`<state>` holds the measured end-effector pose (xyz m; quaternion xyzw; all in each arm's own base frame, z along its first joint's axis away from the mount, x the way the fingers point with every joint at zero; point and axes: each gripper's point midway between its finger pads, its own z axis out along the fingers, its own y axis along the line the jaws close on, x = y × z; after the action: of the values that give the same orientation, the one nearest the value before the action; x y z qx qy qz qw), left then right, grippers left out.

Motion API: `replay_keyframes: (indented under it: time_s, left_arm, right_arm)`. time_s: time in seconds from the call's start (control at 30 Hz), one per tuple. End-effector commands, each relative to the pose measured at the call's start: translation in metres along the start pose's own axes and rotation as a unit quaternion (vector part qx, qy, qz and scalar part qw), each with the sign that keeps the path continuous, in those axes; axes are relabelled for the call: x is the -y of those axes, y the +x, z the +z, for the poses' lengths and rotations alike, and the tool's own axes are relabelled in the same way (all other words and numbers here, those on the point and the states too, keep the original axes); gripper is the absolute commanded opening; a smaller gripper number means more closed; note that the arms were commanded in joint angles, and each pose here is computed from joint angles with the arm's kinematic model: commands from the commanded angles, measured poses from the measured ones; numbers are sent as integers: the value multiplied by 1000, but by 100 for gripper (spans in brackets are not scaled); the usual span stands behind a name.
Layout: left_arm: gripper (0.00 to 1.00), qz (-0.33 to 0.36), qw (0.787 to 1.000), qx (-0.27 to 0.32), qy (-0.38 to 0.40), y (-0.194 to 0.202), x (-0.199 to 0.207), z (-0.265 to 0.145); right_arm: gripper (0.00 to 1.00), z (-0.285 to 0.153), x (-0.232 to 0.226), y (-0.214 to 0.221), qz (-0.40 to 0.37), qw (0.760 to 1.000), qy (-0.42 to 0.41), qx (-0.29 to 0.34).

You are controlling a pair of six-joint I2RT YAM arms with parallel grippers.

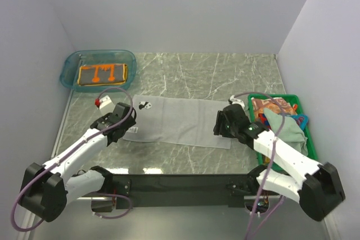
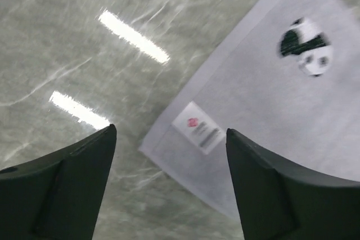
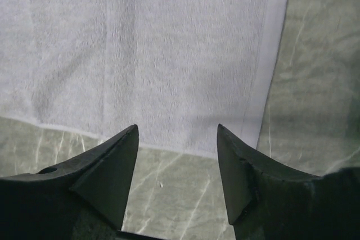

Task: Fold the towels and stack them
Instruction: Flatten out the crumpled towel

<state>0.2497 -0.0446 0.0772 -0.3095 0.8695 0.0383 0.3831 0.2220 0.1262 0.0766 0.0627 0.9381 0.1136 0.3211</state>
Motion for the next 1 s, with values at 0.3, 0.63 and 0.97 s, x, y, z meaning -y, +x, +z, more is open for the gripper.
replay_keyframes:
  time_s: [0.3, 0.63, 0.97]
  left_arm:
    - [70, 49, 990, -60, 118, 6, 118, 6]
    - [67, 137, 987, -66, 55, 9, 189, 82]
    - [71, 212, 973, -68, 64, 11, 269, 156]
  right_arm:
    - [56, 56, -20, -8, -46, 998, 13, -50]
    - [57, 43, -9, 57, -56, 988, 20, -145]
    - [59, 20, -56, 134, -113, 964, -67, -232]
